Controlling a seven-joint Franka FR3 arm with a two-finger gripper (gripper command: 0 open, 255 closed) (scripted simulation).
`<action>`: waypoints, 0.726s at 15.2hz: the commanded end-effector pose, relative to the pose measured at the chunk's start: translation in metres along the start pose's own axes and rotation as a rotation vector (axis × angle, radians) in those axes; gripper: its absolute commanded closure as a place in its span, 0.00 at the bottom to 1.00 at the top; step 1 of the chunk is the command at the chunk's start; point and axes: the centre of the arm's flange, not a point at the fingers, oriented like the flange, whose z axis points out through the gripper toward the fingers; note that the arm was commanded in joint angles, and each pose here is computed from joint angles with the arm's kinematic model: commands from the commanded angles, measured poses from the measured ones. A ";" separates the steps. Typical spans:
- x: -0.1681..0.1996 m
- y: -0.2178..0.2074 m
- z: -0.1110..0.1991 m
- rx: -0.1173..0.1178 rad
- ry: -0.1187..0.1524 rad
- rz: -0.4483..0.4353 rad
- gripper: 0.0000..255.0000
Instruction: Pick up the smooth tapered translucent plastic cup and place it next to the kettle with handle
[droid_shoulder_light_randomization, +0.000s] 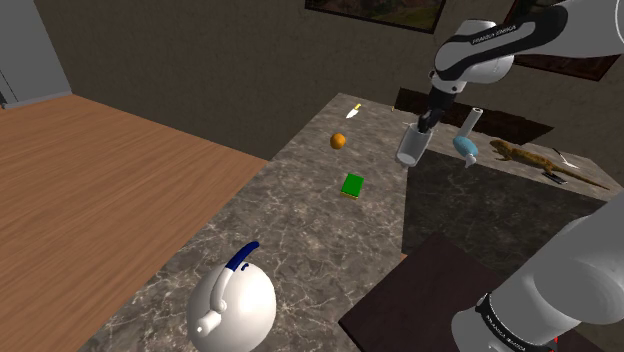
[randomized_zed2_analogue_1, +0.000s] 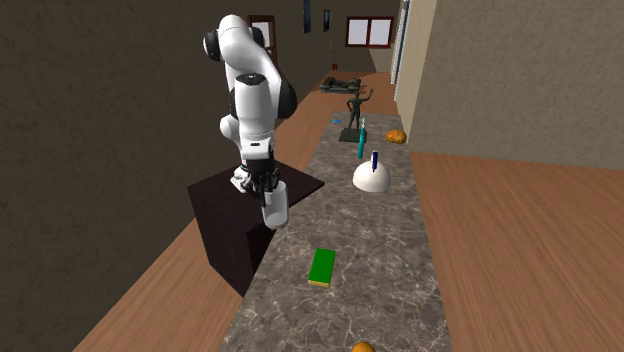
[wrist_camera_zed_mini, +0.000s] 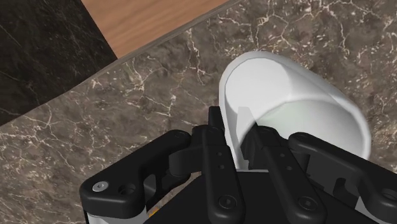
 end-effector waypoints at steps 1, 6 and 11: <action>0.001 -0.001 -0.010 0.000 0.000 0.000 1.00; 0.002 0.000 -0.036 0.000 0.000 0.000 1.00; 0.003 0.002 -0.063 0.000 0.000 0.000 1.00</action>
